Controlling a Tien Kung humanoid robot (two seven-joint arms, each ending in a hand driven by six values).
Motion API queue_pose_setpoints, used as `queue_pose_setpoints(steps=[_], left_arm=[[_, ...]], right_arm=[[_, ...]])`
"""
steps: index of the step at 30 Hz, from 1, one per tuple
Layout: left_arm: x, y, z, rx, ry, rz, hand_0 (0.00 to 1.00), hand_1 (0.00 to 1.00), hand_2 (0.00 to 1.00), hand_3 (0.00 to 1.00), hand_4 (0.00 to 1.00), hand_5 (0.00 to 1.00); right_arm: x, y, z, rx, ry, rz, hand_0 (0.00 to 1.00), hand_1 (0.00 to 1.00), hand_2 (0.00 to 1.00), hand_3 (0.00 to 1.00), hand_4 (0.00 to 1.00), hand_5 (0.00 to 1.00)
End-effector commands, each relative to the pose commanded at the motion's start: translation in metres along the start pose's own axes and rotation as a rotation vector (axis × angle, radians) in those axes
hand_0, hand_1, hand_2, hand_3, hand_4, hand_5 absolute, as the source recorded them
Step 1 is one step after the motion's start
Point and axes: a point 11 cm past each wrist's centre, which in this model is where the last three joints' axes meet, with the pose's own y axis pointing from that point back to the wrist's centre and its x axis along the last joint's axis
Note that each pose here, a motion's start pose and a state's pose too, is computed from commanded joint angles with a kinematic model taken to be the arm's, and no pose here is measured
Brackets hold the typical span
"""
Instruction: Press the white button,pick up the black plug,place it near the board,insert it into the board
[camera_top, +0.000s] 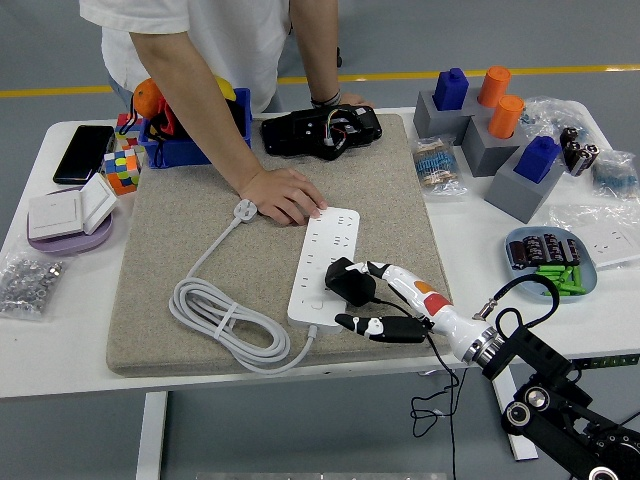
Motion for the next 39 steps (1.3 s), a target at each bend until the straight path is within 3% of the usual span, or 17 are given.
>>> queue_pose_setpoints(steps=[16,24,39], left_arm=[[-0.001,0.0,-0.002,0.005,0.004,-0.002,0.463,0.494,0.517,0.568,0.609,0.247],[-0.001,0.0,0.001,-0.004,0.005,-0.002,0.464,0.494,0.517,0.567,0.609,0.248],[-0.002,0.0,0.0,0.0,0.006,-0.003,0.463,0.494,0.515,0.568,0.609,0.247]], right_arm=[[-0.011,-0.012,-0.012,0.037,0.01,-0.043,0.903,0.813,0.773,0.736,0.892,0.649],[-0.009,-0.021,-0.019,0.057,0.036,-0.054,0.904,0.812,0.772,0.736,0.889,0.645],[-0.01,-0.024,-0.024,0.076,0.047,-0.065,0.902,0.805,0.765,0.729,0.886,0.629]])
